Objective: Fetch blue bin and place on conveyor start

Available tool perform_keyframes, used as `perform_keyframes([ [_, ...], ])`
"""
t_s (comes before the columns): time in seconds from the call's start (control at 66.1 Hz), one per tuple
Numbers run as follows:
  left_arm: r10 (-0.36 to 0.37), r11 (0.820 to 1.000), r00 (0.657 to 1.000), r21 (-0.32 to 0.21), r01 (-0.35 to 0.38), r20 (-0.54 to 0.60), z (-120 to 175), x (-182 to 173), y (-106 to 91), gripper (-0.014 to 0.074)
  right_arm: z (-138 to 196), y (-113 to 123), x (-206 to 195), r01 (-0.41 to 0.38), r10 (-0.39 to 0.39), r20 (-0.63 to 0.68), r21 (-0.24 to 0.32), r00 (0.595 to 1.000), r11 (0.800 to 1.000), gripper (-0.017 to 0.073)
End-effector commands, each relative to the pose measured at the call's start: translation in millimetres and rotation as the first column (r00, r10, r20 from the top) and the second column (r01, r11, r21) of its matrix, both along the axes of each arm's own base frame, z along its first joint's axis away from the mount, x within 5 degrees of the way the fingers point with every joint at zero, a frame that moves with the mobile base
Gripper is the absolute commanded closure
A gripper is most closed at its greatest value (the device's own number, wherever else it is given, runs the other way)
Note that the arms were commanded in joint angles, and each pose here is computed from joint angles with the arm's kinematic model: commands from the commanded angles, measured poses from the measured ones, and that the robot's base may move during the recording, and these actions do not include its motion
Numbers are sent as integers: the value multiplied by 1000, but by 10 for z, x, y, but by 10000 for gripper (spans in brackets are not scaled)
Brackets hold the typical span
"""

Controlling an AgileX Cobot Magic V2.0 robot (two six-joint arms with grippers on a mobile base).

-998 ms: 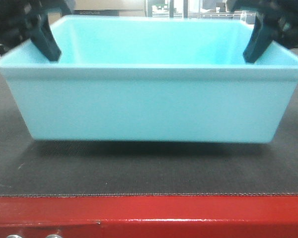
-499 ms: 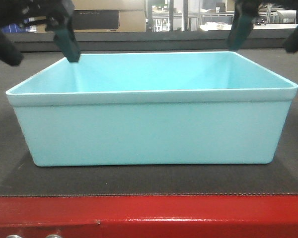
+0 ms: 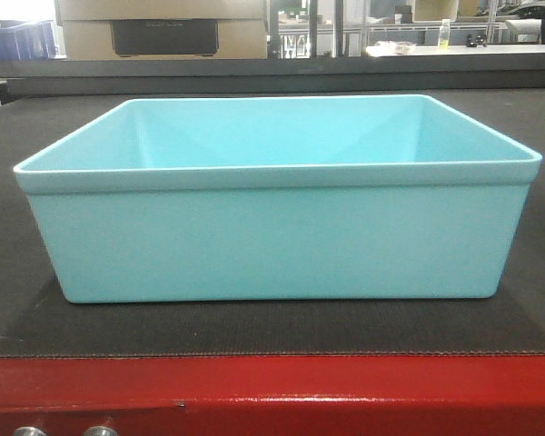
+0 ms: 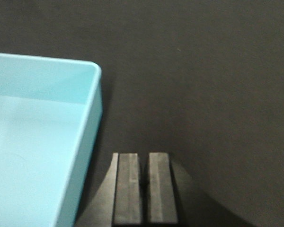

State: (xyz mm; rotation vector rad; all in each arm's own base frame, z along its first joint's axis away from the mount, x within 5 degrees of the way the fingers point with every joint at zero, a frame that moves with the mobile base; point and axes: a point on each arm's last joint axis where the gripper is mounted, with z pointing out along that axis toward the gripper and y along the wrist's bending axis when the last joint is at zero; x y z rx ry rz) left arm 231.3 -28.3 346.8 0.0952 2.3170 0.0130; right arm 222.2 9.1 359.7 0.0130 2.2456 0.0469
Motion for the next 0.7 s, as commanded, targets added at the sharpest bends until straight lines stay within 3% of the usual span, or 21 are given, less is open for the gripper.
perform_keyframes([
  [0.0,14,1000,999,-1,-14,31,-83,-152,78,704,-97,-88,-122,30,-29,9,-24,1000,999,721],
  [0.136,7,1000,997,-6,-7,71,-278,-422,114,704,-330,-117,-329,41,-41,-2,-30,999,999,721],
  [0.378,-3,1000,981,-21,8,192,-535,-974,176,704,-656,-112,-800,40,-37,109,-26,993,999,721],
  [0.529,-6,1000,943,-25,15,333,-540,-1301,220,704,-770,-110,-1121,42,-35,227,-24,973,999,721],
  [0.68,-2,999,885,-34,20,466,-448,-1562,255,704,-687,-111,-1389,45,-29,396,-32,918,998,721],
])
